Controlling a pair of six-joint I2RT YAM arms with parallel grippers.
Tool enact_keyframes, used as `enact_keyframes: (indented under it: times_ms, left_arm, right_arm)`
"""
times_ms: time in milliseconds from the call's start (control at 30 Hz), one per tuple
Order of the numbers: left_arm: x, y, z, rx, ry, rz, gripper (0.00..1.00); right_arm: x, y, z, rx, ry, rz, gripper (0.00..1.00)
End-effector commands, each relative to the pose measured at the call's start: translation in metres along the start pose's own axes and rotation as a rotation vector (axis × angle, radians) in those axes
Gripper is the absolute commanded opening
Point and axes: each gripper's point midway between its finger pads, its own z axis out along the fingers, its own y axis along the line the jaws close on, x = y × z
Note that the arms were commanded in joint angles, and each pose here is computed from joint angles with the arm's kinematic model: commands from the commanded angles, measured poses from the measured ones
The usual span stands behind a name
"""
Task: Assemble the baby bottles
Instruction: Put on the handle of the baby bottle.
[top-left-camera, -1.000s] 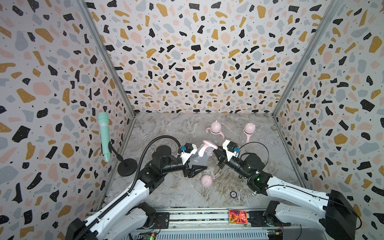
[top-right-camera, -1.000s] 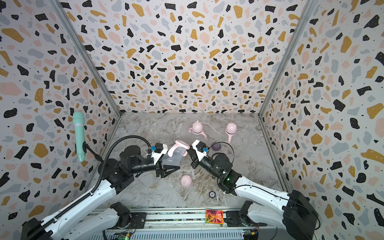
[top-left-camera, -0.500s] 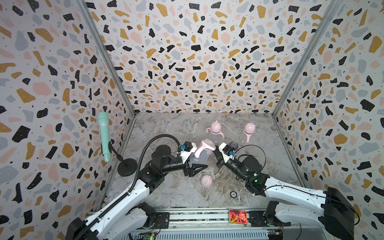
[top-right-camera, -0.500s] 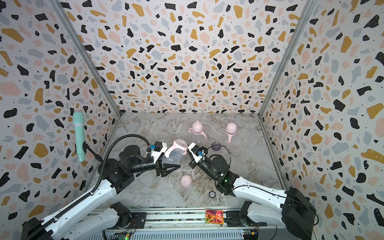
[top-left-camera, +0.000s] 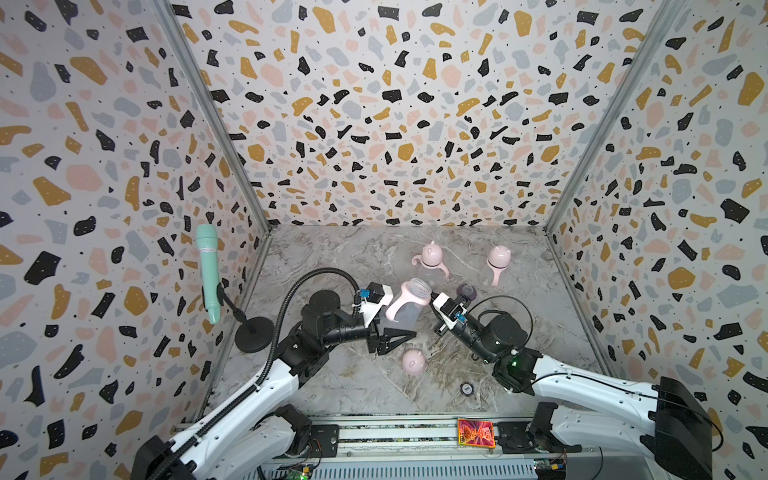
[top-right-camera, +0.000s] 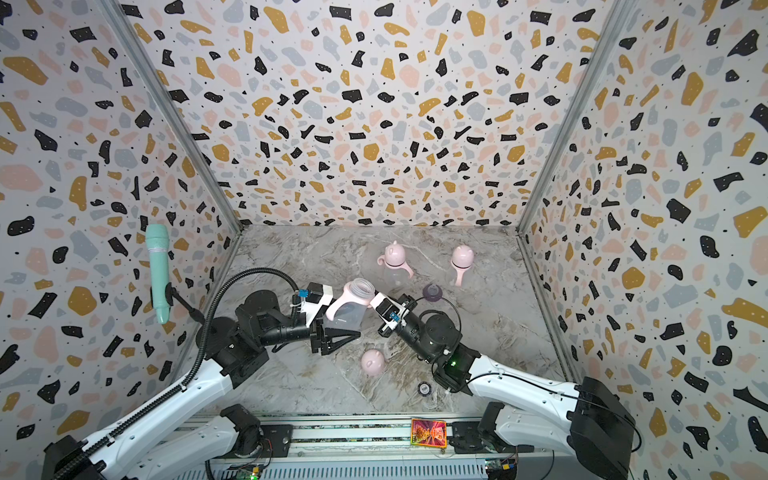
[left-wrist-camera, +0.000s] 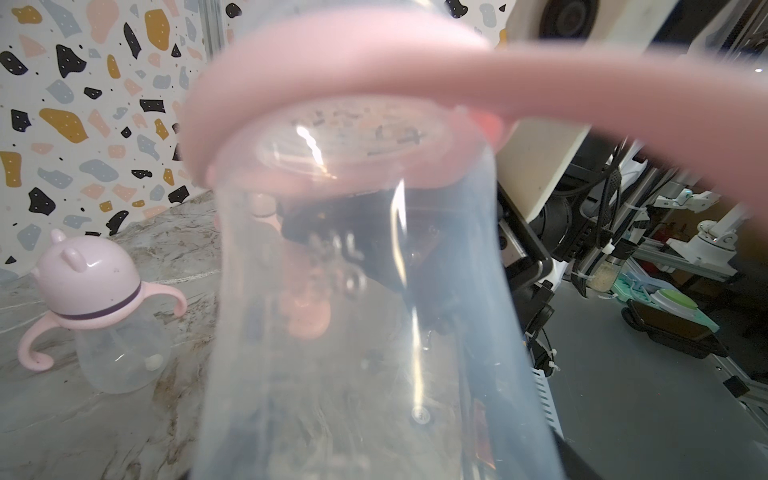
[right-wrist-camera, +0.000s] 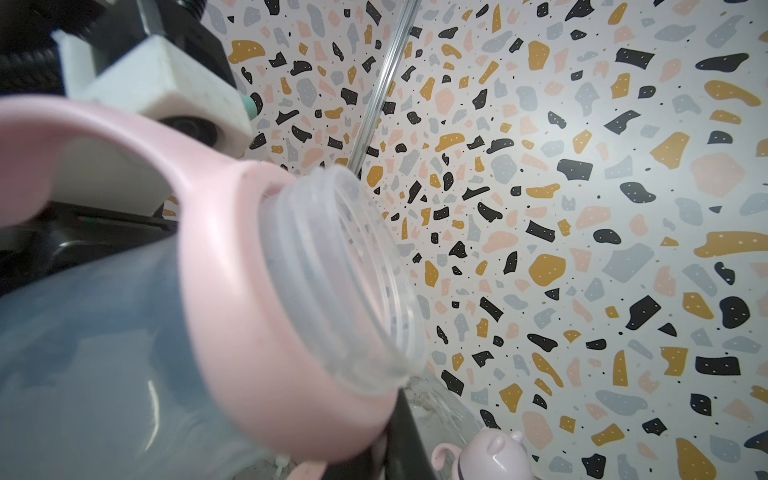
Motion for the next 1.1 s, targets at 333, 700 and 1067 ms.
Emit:
enact_keyframes:
  times_ms: [333, 700, 1067]
  left_arm:
    - [-0.043, 0.011, -0.014, -0.144, -0.151, 0.176, 0.38]
    - [-0.015, 0.046, -0.038, -0.412, -0.088, 0.18, 0.38]
    - [-0.005, 0.057, -0.074, -0.605, -0.137, 0.175, 0.38]
  right_arm:
    - [-0.011, 0.018, -0.013, -0.127, 0.033, 0.053, 0.55]
    - [0.065, -0.047, -0.023, 0.048, 0.377, 0.418, 0.65]
    - [0.169, 0.036, -0.005, -0.413, 0.742, 0.503, 0.66]
